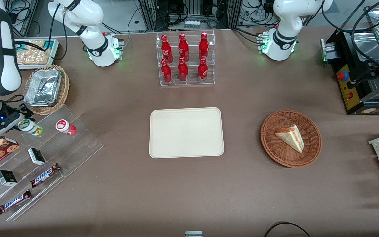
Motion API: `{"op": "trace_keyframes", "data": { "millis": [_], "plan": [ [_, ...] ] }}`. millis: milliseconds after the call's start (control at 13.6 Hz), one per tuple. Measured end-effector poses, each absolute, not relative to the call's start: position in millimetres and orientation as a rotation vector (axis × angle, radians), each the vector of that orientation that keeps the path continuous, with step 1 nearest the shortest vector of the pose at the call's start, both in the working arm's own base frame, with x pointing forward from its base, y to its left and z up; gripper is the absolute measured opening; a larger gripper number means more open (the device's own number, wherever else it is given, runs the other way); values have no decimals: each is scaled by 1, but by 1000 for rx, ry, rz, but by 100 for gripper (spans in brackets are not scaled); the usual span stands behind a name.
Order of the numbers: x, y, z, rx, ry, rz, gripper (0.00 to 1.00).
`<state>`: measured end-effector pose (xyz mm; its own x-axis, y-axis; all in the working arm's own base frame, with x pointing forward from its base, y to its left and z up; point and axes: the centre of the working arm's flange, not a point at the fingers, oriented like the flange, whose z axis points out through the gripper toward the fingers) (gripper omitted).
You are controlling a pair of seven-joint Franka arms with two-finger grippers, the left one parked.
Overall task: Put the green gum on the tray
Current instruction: 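Lower the right gripper around the green sunflower-labelled jar and close it, then lift the green jar off the display and carry it over the cream tray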
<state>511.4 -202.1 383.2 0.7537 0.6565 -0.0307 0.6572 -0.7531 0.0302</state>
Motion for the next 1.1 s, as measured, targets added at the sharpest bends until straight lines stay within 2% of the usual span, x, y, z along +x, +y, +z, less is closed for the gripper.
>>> {"op": "trace_keyframes", "data": {
  "millis": [367,587,880,1100],
  "plan": [
    [514,-199,390,2896,1096,-16,59],
    [523,-189,417,2893,1121,-25,59],
    [541,-154,454,2907,1098,-36,59],
    [552,-113,462,2929,1049,-47,59]
  ]
}}
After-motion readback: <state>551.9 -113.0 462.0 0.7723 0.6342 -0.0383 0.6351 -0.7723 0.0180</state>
